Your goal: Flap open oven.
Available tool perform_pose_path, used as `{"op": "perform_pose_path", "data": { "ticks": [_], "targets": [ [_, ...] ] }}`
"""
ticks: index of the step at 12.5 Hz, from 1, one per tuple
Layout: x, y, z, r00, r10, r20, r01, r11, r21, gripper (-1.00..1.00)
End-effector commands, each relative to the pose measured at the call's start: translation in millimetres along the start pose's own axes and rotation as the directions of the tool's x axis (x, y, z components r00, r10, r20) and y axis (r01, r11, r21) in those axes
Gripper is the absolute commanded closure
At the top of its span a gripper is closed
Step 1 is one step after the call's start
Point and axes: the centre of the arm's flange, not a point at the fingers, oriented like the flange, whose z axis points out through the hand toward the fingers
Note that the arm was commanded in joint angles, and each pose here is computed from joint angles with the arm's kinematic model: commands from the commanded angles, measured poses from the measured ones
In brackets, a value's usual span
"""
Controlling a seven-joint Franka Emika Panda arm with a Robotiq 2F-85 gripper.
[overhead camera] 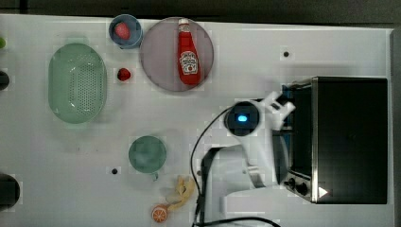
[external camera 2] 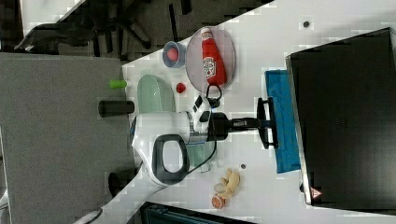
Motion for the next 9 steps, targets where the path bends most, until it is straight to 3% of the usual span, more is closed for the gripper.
{"op": "perform_pose_path", "data": {
  "ticks": [1, 6, 9],
  "targets": [
    [6.9, -58.3, 12.7, 0.997, 0.075, 0.006, -0.074, 0.997, -0.038, 0.65],
    [12.8, -124.5, 48.2, 0.995, 0.099, 0.002, -0.097, 0.978, -0.184, 0.65],
    [17.6, -154.9, 67.9, 0.998, 0.054, 0.018, -0.049, 0.978, -0.201, 0.65]
  ]
}}
